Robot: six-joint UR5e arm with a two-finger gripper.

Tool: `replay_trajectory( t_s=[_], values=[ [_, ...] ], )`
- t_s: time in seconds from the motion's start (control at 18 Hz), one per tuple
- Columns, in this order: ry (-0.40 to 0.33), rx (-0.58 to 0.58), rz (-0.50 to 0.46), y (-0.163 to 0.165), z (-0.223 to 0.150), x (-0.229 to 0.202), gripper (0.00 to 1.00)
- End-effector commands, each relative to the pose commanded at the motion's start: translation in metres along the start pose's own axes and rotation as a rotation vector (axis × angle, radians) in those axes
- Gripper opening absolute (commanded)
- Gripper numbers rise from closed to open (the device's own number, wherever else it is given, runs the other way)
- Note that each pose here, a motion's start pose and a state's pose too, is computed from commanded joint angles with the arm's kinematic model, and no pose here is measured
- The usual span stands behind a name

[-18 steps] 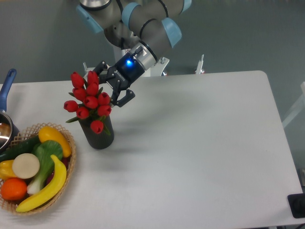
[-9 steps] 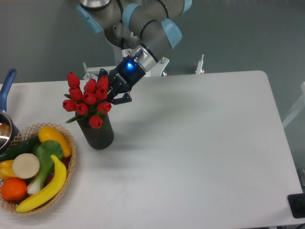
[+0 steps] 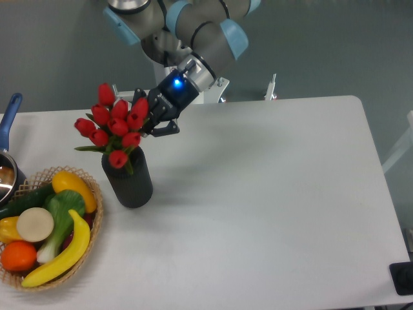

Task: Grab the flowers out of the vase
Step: 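Lift the tulip bunch straight up out of the black vase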

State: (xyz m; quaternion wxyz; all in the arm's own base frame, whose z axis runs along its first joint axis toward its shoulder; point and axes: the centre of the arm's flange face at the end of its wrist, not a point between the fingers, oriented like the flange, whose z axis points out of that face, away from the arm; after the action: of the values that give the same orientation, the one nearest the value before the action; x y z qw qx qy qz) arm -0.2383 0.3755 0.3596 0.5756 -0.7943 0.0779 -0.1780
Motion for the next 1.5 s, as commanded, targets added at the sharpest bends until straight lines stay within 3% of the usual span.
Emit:
replay_trajectory(
  t_s=[0.61, 1.5],
  values=[
    [-0.029, 0.096, -0.078, -0.07, -0.032, -0.01, 0.0],
    [-0.089, 0.122, -0.106, -0.095, -0.061, 0.007, 0.0]
  ],
)
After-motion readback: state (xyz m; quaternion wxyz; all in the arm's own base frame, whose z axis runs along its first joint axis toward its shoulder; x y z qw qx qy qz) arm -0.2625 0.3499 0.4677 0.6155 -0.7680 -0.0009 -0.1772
